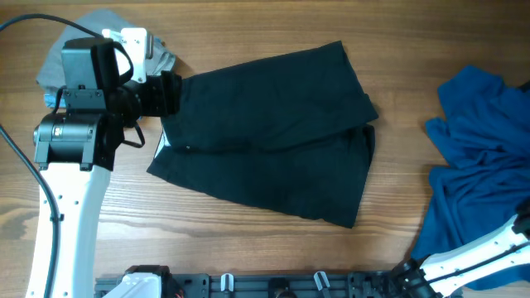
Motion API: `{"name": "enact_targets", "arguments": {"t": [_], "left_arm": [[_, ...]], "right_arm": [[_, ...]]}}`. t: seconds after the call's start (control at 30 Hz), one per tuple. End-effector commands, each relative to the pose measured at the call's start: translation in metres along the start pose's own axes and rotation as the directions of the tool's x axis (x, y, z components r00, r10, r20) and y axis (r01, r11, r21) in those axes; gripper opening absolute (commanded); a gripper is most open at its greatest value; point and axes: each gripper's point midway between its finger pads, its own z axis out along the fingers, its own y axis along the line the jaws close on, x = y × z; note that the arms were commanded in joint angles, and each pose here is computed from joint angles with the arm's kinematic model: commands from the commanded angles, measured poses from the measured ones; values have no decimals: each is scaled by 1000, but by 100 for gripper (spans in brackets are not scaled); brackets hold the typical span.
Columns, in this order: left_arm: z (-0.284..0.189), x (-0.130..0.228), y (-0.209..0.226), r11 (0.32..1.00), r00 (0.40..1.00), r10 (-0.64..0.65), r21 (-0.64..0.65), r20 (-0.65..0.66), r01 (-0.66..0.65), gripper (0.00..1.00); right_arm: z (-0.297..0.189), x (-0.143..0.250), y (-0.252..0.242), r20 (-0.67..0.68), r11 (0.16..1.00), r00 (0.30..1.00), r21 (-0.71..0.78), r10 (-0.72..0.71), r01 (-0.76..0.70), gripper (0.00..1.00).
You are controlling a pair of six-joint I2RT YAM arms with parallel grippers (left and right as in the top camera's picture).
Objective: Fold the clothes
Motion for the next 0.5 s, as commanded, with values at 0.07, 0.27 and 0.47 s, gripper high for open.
{"name": "enact_targets", "arguments": {"t": [0.07,0.27,0.47], "left_arm": [[-8,10,-1,1000,999,-10,9,-41,11,81],[21,79,7,998,930,-69,-17,-362,67,80],[94,101,22,996,876,-92,-36,-473,86,71]], "right_arm": [[-60,60,142,-59,886,952,-387,-301,256,37],[-78,225,209,-336,777,713,-413,-615,475,47],[-67,334,246,-326,566,463,-504,-824,652,54]]}}
